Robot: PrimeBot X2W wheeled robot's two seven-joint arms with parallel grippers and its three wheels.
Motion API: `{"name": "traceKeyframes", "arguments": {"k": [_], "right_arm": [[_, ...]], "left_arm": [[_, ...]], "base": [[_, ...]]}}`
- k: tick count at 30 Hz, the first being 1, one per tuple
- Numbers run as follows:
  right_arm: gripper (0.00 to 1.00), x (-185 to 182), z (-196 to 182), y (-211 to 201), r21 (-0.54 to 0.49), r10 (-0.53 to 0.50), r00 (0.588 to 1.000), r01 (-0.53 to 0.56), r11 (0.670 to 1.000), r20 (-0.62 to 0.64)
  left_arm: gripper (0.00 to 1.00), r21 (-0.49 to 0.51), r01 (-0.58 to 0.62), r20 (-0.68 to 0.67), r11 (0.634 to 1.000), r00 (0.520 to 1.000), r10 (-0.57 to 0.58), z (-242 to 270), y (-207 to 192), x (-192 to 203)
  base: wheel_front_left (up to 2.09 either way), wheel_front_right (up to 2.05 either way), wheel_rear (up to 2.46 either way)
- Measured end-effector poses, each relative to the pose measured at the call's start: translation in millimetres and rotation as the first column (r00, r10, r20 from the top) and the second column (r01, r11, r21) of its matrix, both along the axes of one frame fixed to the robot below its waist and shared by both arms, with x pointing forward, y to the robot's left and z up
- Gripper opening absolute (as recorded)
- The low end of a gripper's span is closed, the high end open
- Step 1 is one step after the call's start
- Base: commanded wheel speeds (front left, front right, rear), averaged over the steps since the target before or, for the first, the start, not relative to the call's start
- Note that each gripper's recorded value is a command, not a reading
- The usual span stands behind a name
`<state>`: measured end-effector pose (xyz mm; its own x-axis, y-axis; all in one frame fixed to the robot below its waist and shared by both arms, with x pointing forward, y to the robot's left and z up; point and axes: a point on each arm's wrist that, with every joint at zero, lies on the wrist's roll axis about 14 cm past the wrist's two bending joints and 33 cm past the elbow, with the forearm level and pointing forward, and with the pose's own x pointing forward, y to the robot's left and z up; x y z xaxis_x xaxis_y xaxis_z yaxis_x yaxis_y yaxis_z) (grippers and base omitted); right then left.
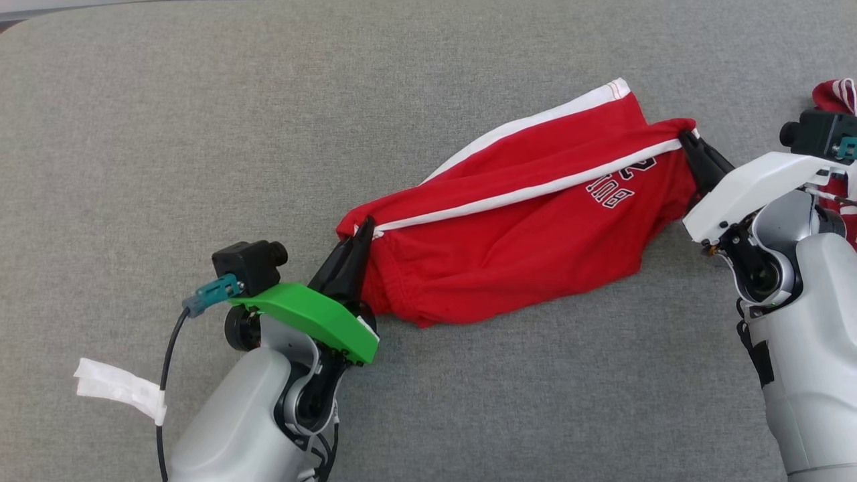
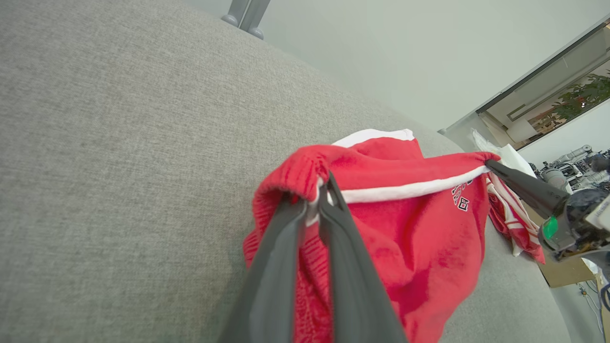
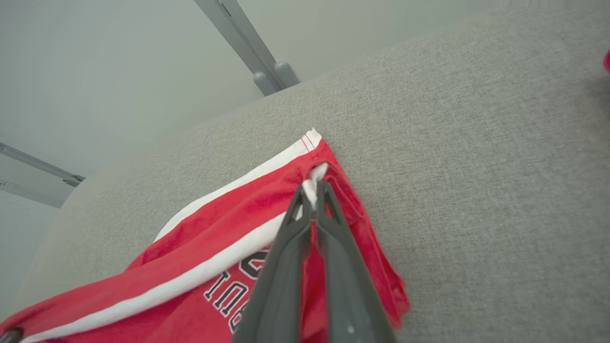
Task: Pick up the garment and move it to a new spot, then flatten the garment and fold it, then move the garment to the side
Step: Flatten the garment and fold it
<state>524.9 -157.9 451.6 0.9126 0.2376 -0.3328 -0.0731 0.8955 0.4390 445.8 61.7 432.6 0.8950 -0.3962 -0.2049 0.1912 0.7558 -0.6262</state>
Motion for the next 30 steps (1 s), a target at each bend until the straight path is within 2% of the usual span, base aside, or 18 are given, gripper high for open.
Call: {"name": "traceKeyframes", "arguments": {"k": [1, 2, 3, 5, 6, 15, 21, 25, 30], "right_arm": [[0.49, 1, 0, 0, -0.009, 0.002, 1.0, -0.001, 1.0, 0.007], [1.0, 2, 0, 0, -0.018, -0.001, 1.0, 0.001, 1.0, 0.012], [1.0, 2, -2, 0, -0.022, -0.002, 1.0, 0.002, 1.0, 0.015], [1.0, 6, -2, 3, -0.024, -0.001, 1.0, 0.002, 1.0, 0.031], [1.0, 8, 1, 6, -0.016, 0.002, 0.999, -0.001, 1.0, 0.045], [1.0, 19, 10, 28, 0.004, 0.038, 0.988, -0.039, 0.999, 0.151], [1.0, 19, 14, 26, -0.015, 0.046, 0.979, -0.044, 0.999, 0.2], [1.0, 16, 26, 22, -0.08, 0.076, 0.96, -0.056, 0.995, 0.27], [1.0, 0, 30, 10, -0.212, 0.135, 0.938, -0.068, 0.975, 0.318]], "left_arm": [[0.13, 0.002, -0.001, -0.003, 1.0, 1.0, 0.001, -1, 0, 1], [0.26, 0.003, -0.002, -0.006, 1.0, 1.0, 0.002, -2, 1, 2], [0.45, 0.004, -0.003, -0.008, 1.0, 1.0, 0.003, -3, 1, 3], [0.95, 0.007, -0.009, -0.013, 1.0, 1.0, 0.009, -7, 2, 6], [1.0, 0.009, -0.01, -0.017, 1.0, 1.0, 0.01, -8, 2, 7], [1.0, 0.037, -0.05, -0.036, 0.998, 0.998, 0.051, -22, 9, 15], [1.0, 0.056, -0.09, -0.042, 0.994, 0.995, 0.093, -27, 18, 12], [1.0, 0.068, -0.106, -0.032, 0.992, 0.994, 0.109, -26, 22, 7], [1.0, 0.148, -0.125, 0.011, 0.981, 0.992, 0.124, -22, 33, -8]], "base": [[0.0, 0.0, 0.0], [0.0, 0.0, 0.0], [0.0, 0.0, 0.0], [0.0, 0.0, 0.0], [0.0, 0.0, 0.0], [0.0, 0.0, 0.0], [0.0, 0.0, 0.0], [0.0, 0.0, 0.0], [0.0, 0.0, 0.0]]}}
